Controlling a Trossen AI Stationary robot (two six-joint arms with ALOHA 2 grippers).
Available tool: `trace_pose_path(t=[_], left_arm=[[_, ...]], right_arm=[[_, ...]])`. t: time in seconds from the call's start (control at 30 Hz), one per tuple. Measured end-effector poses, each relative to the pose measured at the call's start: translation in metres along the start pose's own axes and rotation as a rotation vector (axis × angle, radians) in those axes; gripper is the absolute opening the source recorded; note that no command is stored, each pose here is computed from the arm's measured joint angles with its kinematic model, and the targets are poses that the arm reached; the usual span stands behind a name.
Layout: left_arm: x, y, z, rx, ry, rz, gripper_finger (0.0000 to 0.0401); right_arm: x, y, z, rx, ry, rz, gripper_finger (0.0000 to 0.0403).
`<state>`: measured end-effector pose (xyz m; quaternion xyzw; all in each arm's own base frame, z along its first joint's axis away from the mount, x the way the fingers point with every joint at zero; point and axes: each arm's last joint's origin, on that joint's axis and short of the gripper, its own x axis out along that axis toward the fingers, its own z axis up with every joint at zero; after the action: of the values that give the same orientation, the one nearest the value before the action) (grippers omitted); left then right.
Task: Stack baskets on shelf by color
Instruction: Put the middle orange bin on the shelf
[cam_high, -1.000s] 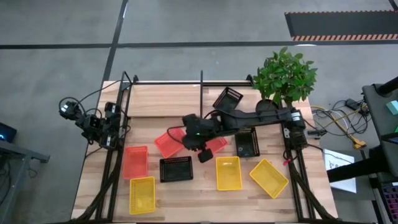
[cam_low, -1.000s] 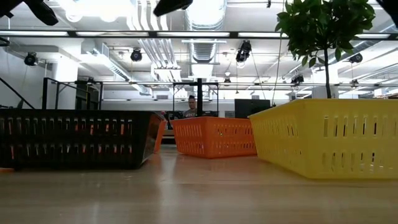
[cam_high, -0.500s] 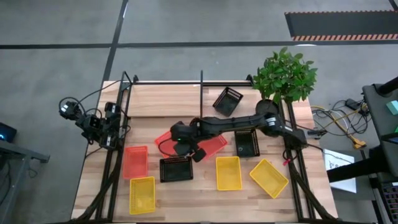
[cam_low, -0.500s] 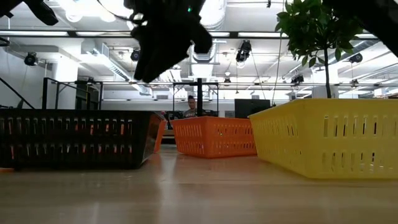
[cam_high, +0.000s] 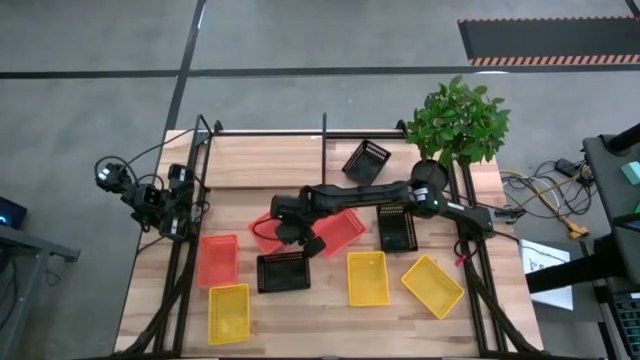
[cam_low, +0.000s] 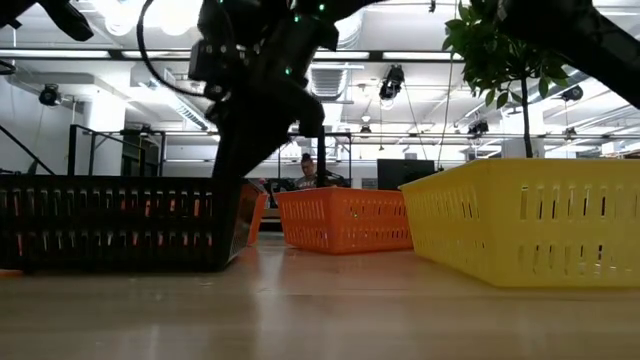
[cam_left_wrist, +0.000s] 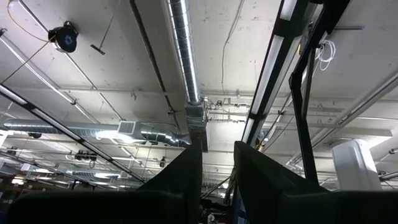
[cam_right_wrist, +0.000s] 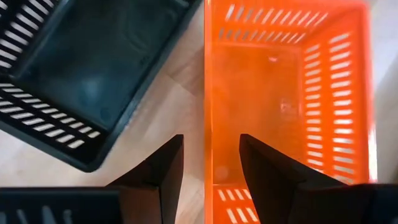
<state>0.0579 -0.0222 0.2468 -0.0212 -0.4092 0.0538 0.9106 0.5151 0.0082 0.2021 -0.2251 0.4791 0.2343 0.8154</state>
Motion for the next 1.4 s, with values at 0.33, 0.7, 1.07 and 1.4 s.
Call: trace_pose_path(t=[0.33, 0.7, 1.07, 1.4], left_arm=[[0.0, 0.0, 0.0, 0.0, 0.0, 0.0, 0.0077], [0.0, 0.0, 0.0, -0.001, -0.001, 0.0, 0.0077], [0.0, 0.0, 0.0, -0.001, -0.001, 0.0, 0.0077], [0.0, 0.0, 0.0, -0.001, -0.002, 0.001, 0.0077]], right_arm=[[0.019, -0.001, -0.002, 0.01, -0.009, -0.005, 0.0126], [0.012, -0.002, 0.0, -0.04, -0.015, -0.02, 0.0014], [-0.051, -0.017, 0.017, -0.371, -0.076, -0.15, 0.0012], [-0.061, -0.087, -0.024, -0.468, -0.083, -0.365, 0.0011]])
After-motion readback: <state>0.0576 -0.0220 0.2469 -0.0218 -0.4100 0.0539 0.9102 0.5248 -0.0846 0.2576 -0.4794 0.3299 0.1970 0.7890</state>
